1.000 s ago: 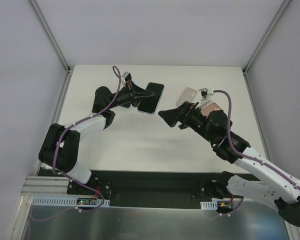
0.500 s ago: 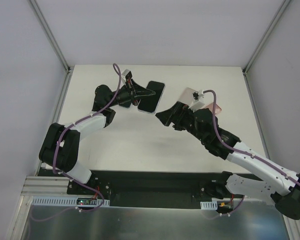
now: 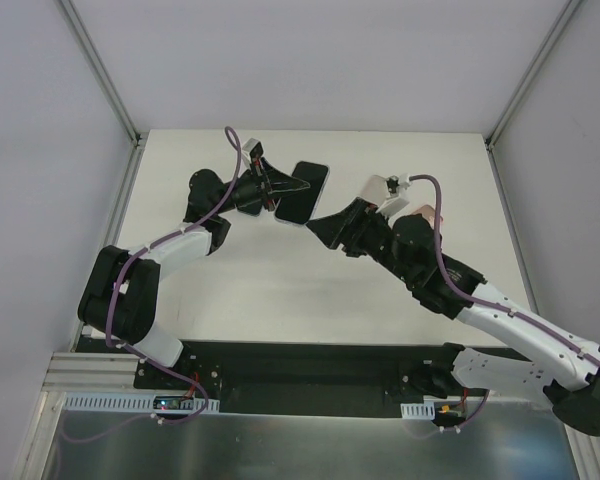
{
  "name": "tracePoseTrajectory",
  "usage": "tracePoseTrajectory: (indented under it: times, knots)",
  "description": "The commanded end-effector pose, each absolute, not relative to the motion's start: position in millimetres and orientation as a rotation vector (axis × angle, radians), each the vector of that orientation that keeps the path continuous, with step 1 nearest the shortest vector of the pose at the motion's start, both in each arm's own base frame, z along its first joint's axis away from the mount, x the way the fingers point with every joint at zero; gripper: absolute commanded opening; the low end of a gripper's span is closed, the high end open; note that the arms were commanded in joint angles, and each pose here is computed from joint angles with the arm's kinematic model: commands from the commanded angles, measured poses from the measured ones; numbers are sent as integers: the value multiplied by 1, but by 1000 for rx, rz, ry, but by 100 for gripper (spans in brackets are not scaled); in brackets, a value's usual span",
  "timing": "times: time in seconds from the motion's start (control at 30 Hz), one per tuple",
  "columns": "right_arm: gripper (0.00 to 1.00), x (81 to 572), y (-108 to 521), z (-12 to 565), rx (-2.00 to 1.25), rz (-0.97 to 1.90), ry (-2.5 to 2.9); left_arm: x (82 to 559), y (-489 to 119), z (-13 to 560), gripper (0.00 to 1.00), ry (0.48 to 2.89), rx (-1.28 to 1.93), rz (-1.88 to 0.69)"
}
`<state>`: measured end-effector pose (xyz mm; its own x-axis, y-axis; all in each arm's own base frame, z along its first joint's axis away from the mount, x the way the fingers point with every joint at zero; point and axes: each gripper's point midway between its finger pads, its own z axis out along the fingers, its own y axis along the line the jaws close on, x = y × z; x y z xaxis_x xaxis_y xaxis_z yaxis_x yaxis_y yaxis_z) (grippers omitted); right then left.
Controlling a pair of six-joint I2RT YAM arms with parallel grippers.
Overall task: Take the phone out of the phone case
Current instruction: Remove the phone case from the phone.
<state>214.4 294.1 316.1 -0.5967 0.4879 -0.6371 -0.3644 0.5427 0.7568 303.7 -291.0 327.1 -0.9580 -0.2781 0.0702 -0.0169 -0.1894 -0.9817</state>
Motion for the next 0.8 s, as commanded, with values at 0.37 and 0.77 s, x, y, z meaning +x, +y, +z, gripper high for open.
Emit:
tracePoseTrajectory:
  times: [0.37,0.77]
  knots:
    - [57,195,325,368,-36,1543,1592,297,-274,366,0,1713,-429,-2415]
    - [47,205,323,351,39,1511,1648,291,-269,379,0,1678,-406,-2409]
